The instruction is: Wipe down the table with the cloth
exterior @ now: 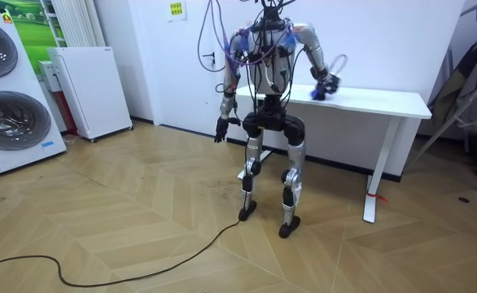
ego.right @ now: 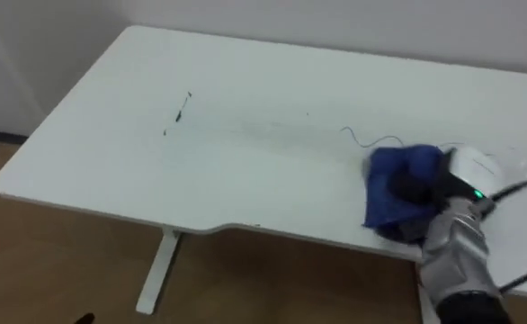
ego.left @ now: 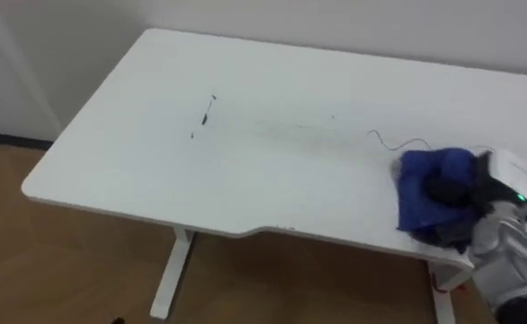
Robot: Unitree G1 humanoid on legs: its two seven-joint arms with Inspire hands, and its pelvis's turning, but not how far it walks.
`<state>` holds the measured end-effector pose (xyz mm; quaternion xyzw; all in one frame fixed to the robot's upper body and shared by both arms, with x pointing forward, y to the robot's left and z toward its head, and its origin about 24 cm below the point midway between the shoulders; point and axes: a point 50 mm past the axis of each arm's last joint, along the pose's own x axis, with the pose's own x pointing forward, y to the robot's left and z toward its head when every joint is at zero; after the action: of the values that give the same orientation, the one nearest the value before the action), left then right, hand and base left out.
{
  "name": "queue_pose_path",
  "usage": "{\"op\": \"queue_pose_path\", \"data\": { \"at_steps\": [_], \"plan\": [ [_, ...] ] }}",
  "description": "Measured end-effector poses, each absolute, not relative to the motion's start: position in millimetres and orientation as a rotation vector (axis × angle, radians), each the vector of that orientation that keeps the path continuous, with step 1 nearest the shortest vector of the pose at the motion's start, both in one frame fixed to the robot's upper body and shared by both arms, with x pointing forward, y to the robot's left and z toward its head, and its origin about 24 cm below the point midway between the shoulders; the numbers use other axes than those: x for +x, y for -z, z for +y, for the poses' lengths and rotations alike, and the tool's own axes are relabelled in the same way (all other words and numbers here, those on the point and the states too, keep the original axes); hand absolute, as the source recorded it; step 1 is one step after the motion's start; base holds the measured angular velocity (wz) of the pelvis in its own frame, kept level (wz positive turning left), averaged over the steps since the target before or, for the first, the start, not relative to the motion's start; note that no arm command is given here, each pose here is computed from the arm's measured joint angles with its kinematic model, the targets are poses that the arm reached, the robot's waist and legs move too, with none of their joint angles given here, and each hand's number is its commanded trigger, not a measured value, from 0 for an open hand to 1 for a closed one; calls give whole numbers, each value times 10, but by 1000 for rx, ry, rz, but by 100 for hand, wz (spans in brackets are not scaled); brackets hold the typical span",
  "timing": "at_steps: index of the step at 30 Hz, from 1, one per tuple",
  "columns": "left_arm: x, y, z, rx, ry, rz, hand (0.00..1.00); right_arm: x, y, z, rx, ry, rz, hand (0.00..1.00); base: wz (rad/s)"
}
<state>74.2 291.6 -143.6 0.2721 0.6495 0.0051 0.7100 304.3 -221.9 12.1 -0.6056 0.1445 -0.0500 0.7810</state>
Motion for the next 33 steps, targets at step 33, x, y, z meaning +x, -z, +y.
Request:
{"op": "queue_pose_path", "data": {
  "at_steps": [33],
  "plan": [
    [232,1435,3045,544,-42,1554,0,1860,544,-3603,-860,497,859,100,15]
  ]
}}
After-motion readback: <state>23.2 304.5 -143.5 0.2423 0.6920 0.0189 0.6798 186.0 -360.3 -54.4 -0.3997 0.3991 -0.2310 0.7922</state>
